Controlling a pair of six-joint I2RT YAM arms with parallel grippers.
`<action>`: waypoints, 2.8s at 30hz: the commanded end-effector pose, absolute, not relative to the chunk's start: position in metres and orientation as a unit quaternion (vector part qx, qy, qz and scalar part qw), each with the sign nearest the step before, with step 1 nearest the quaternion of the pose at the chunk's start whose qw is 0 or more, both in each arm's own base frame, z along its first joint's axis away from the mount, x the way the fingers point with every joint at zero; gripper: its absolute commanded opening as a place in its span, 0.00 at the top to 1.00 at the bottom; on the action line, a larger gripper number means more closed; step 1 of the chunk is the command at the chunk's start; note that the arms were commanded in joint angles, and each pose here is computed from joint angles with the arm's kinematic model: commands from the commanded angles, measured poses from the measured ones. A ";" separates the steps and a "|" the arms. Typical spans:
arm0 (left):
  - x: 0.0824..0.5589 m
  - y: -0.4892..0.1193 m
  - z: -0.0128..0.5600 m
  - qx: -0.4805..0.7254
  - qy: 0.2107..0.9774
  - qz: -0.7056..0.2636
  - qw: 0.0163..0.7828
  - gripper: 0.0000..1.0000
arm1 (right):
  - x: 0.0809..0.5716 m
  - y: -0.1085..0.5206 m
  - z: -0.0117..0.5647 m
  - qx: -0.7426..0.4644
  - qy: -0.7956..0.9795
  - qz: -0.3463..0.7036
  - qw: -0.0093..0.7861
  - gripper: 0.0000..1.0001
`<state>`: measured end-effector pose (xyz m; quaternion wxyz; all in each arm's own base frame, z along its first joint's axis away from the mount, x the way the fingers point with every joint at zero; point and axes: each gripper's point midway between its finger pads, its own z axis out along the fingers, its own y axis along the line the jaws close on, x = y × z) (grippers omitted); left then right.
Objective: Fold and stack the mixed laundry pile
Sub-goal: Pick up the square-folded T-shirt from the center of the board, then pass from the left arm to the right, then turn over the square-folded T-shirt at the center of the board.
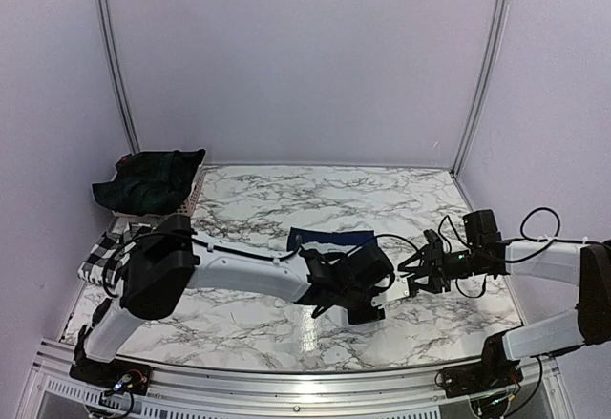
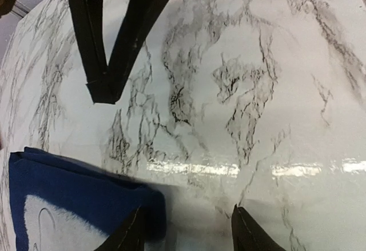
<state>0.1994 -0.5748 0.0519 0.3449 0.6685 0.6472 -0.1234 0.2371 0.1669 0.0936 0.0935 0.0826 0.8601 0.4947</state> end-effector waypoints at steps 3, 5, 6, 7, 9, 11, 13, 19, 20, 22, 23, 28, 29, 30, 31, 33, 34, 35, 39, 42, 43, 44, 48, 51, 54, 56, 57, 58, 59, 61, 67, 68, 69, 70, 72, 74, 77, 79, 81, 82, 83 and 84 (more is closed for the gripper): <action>0.223 -0.583 0.022 0.666 0.650 -0.053 0.362 0.60 | 0.228 0.160 0.082 0.100 0.868 0.479 0.087 0.44; 0.223 -0.585 0.026 0.660 0.653 -0.060 0.366 0.70 | 0.229 0.159 0.080 0.111 0.867 0.478 0.088 0.41; 0.223 -0.586 0.030 0.656 0.655 -0.064 0.369 0.75 | 0.231 0.159 0.079 0.113 0.866 0.479 0.092 0.40; 0.223 -0.587 0.035 0.653 0.656 -0.069 0.372 0.80 | 0.232 0.159 0.077 0.118 0.864 0.480 0.091 0.38; 0.223 -0.587 0.046 0.646 0.658 -0.079 0.379 0.92 | 0.233 0.160 0.075 0.125 0.861 0.484 0.090 0.36; 0.221 -0.588 0.058 0.642 0.658 -0.092 0.383 1.00 | 0.235 0.160 0.073 0.133 0.859 0.486 0.091 0.33; 0.219 -0.587 0.068 0.640 0.657 -0.099 0.386 1.00 | 0.237 0.159 0.071 0.138 0.858 0.485 0.092 0.31; 0.217 -0.579 0.088 0.633 0.656 -0.110 0.396 1.00 | 0.241 0.160 0.068 0.138 0.858 0.486 0.093 0.29; 0.216 -0.579 0.090 0.634 0.655 -0.113 0.396 1.00 | 0.241 0.160 0.068 0.139 0.856 0.489 0.093 0.29; 0.214 -0.579 0.096 0.631 0.655 -0.119 0.398 1.00 | 0.240 0.161 0.068 0.143 0.853 0.494 0.090 0.26; 0.214 -0.579 0.101 0.630 0.654 -0.124 0.401 1.00 | 0.242 0.163 0.070 0.140 0.850 0.498 0.096 0.22; 0.210 -0.585 0.116 0.624 0.647 -0.151 0.411 1.00 | 0.249 0.178 0.075 0.148 0.837 0.519 0.087 0.05; 0.209 -0.586 0.117 0.625 0.646 -0.155 0.411 1.00 | 0.251 0.182 0.077 0.146 0.835 0.523 0.087 0.04; 0.208 -0.587 0.117 0.625 0.645 -0.157 0.411 1.00 | 0.254 0.184 0.076 0.150 0.834 0.525 0.084 0.04; 0.208 -0.588 0.117 0.626 0.644 -0.158 0.410 1.00 | 0.257 0.187 0.077 0.151 0.831 0.528 0.085 0.04; 0.207 -0.588 0.118 0.626 0.644 -0.162 0.410 1.00 | 0.262 0.194 0.075 0.156 0.828 0.532 0.078 0.03; 0.206 -0.588 0.120 0.625 0.643 -0.165 0.410 1.00 | 0.264 0.197 0.073 0.159 0.829 0.531 0.071 0.04; 0.205 -0.588 0.121 0.625 0.643 -0.168 0.409 1.00 | 0.266 0.201 0.070 0.160 0.829 0.531 0.066 0.04; 0.201 -0.587 0.125 0.624 0.642 -0.180 0.407 1.00 | 0.278 0.212 0.065 0.168 0.825 0.536 0.053 0.10; 0.196 -0.585 0.127 0.624 0.640 -0.190 0.406 1.00 | 0.287 0.217 0.060 0.173 0.822 0.540 0.045 0.16; 0.195 -0.585 0.129 0.624 0.639 -0.193 0.407 1.00 | 0.289 0.218 0.058 0.176 0.822 0.540 0.042 0.18; 0.195 -0.584 0.130 0.623 0.638 -0.196 0.407 1.00 | 0.291 0.219 0.054 0.179 0.822 0.539 0.038 0.20; 0.190 -0.584 0.139 0.621 0.633 -0.209 0.411 1.00 | 0.297 0.221 0.043 0.193 0.820 0.538 0.027 0.32; 0.188 -0.582 0.138 0.624 0.632 -0.210 0.409 1.00 | 0.304 0.223 0.040 0.199 0.815 0.544 0.026 0.43; 0.188 -0.580 0.135 0.625 0.633 -0.209 0.407 1.00 | 0.310 0.223 0.033 0.205 0.819 0.535 0.025 0.47; 0.182 -0.580 0.135 0.630 0.629 -0.221 0.399 1.00 | 0.315 0.223 0.028 0.203 0.825 0.526 0.026 0.50; 0.180 -0.579 0.135 0.632 0.628 -0.221 0.398 1.00 | 0.317 0.223 0.023 0.201 0.830 0.519 0.026 0.51; 0.179 -0.578 0.134 0.634 0.627 -0.219 0.396 1.00 | 0.319 0.223 0.020 0.200 0.835 0.513 0.026 0.52; 0.178 -0.576 0.135 0.634 0.626 -0.219 0.397 1.00 | 0.322 0.223 0.019 0.198 0.836 0.511 0.026 0.54; 0.178 -0.573 0.135 0.633 0.629 -0.216 0.396 1.00 | 0.324 0.225 0.017 0.195 0.836 0.513 0.023 0.65; 0.187 -0.559 0.145 0.597 0.661 -0.211 0.402 0.72 | 0.331 0.224 0.028 0.162 0.849 0.502 0.038 1.00; 0.190 -0.554 0.150 0.583 0.671 -0.214 0.405 0.61 | 0.334 0.223 0.033 0.153 0.853 0.497 0.046 1.00; 0.193 -0.548 0.156 0.569 0.680 -0.216 0.409 0.51 | 0.336 0.221 0.039 0.142 0.858 0.491 0.053 1.00; 0.196 -0.541 0.164 0.553 0.689 -0.217 0.415 0.37 | 0.336 0.219 0.044 0.131 0.864 0.482 0.059 1.00; 0.203 -0.527 0.179 0.523 0.704 -0.219 0.428 0.08 | 0.335 0.212 0.054 0.107 0.877 0.463 0.068 1.00; 0.212 -0.510 0.190 0.490 0.722 -0.210 0.441 0.01 | 0.335 0.204 0.069 0.085 0.885 0.451 0.081 1.00; 0.224 -0.484 0.196 0.446 0.749 -0.194 0.451 0.01 | 0.338 0.187 0.087 0.044 0.901 0.419 0.108 1.00; 0.229 -0.470 0.198 0.413 0.768 -0.193 0.451 0.01 | 0.343 0.172 0.098 0.015 0.915 0.380 0.132 1.00; 0.232 -0.458 0.199 0.388 0.782 -0.191 0.448 0.01 | 0.351 0.152 0.111 -0.008 0.931 0.330 0.156 1.00; 0.234 -0.452 0.199 0.377 0.790 -0.187 0.447 0.01 | 0.358 0.141 0.124 -0.022 0.937 0.303 0.173 1.00; 0.234 -0.447 0.200 0.367 0.796 -0.186 0.444 0.01 | 0.363 0.127 0.132 -0.029 0.945 0.269 0.187 1.00; 0.235 -0.441 0.201 0.359 0.800 -0.184 0.444 0.01 | 0.367 0.113 0.144 -0.034 0.950 0.235 0.203 1.00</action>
